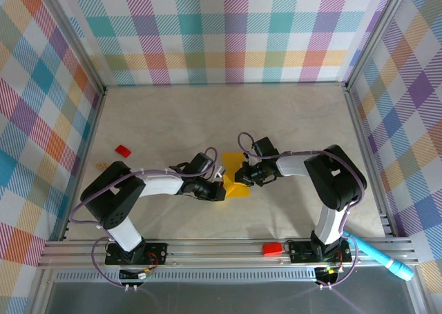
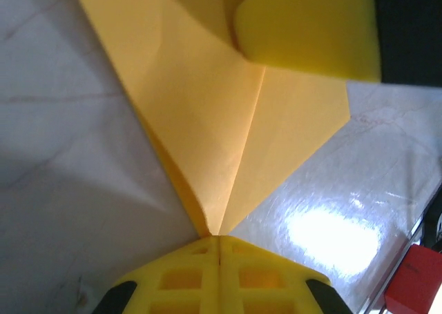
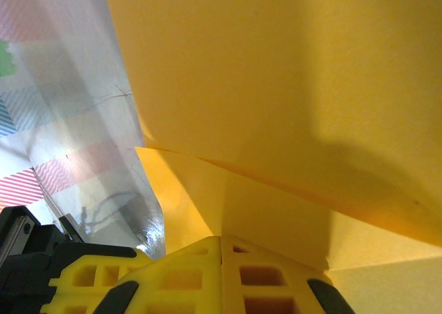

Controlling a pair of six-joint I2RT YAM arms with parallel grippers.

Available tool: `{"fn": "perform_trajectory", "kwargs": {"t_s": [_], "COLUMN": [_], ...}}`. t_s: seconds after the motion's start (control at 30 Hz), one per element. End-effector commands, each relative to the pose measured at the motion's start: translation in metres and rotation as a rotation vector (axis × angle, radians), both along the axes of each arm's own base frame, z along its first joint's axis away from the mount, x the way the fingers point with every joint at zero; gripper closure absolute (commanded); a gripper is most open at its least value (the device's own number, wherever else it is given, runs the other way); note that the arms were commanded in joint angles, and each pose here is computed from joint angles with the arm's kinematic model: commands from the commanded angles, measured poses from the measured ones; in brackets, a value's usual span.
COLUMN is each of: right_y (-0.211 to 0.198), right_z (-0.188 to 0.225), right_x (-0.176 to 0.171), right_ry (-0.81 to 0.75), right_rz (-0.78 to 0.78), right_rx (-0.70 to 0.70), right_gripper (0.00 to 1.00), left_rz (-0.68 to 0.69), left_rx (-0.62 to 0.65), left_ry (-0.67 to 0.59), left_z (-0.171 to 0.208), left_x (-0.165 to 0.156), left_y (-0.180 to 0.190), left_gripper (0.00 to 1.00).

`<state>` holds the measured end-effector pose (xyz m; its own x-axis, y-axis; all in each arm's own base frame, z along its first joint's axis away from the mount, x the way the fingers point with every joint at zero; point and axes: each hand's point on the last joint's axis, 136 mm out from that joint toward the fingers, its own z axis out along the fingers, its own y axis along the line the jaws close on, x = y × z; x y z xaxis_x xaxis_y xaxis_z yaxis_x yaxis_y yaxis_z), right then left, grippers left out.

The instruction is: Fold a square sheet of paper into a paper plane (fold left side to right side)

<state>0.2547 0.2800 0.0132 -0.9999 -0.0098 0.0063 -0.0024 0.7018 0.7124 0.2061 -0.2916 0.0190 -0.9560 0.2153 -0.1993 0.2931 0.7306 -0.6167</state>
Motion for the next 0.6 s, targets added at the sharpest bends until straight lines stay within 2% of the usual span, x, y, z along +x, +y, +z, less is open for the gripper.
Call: {"fn": "perform_trajectory", "kwargs": {"t_s": [0.0, 0.2, 0.57], "right_y": [-0.035, -0.033, -0.033], "right_z": [-0.050, -0.047, -0.048], "right_x": [-0.029, -0.027, -0.029], "right_ry": [0.129, 0.122, 0.127], "right_rz": [-0.021, -0.023, -0.024], "right_rx": [-0.207, -0.194, -0.192], "right_gripper": [1.00, 1.00, 1.00], "left_rz": [0.029, 0.041, 0.020], "left_rx": [0.009, -0.088, -0.150], "left_ry": [0.042, -0.021, 0.008], "left_z": [0.002, 0.038, 0.030], "left_x": [-0.007, 0.011, 0.031], "left_y": [0.013, 0.005, -0.020], "left_gripper": [1.00, 1.00, 1.00]}}
